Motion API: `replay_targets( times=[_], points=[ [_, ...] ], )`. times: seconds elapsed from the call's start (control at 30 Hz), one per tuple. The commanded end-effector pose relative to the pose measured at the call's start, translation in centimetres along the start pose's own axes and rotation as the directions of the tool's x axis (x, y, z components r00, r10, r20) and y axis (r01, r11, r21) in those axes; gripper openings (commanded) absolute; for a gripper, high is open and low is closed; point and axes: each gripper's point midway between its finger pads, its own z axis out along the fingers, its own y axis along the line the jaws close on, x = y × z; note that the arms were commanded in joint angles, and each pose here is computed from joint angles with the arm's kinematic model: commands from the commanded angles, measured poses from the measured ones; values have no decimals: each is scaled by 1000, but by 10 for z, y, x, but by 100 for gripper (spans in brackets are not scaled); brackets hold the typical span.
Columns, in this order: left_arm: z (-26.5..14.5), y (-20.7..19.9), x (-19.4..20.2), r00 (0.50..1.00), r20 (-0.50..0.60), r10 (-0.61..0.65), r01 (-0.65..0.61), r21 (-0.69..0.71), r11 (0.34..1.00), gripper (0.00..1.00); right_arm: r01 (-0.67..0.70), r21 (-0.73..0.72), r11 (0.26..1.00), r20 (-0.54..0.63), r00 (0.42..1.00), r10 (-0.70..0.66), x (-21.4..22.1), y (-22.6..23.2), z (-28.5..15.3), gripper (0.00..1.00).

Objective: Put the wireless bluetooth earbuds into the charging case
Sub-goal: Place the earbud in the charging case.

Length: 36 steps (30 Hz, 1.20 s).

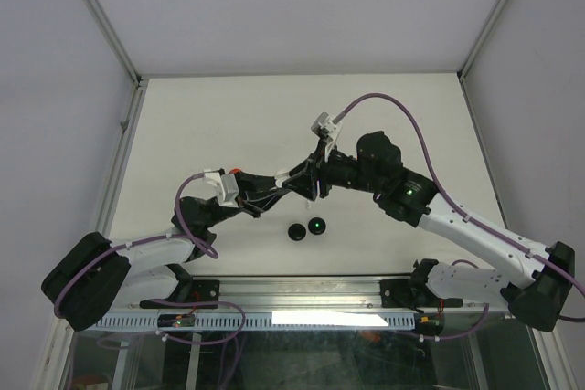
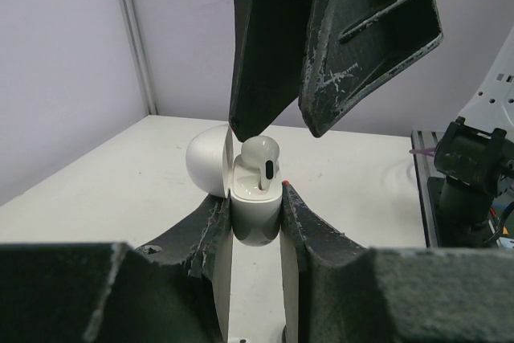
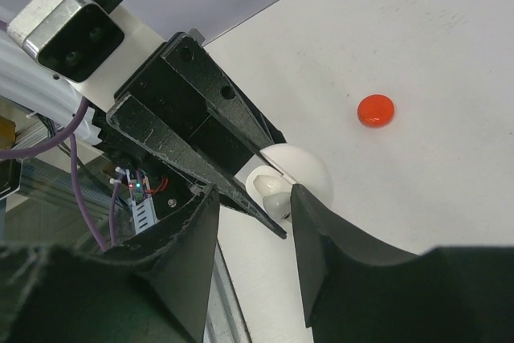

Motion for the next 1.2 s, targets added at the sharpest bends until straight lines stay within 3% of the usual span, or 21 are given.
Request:
replay_targets(
  times=[0.0,0.57,0.7,1.0,1.17],
  points=[
    [6,-2,-29,995,92,28,-28,6,1000,9,17,-69,997,-14,1000,-18,-8,17,-5,43],
    [7,10,-22,998,63,9,-5,-59,998,9,-38,-232,972,-114,993,12,4,46,-2,38],
    [5,12,-20,998,54,13,-9,-69,998,9,-22,-184,983,-110,994,1,5,39,-7,38],
    [5,8,-16,999,36,11,-9,-50,999,9,36,-25,999,64,997,-35,-33,22,-23,41],
    [7,1,-17,999,32,9,-9,-5,1000,9,39,26,999,84,996,-41,-36,13,-23,42]
  ],
)
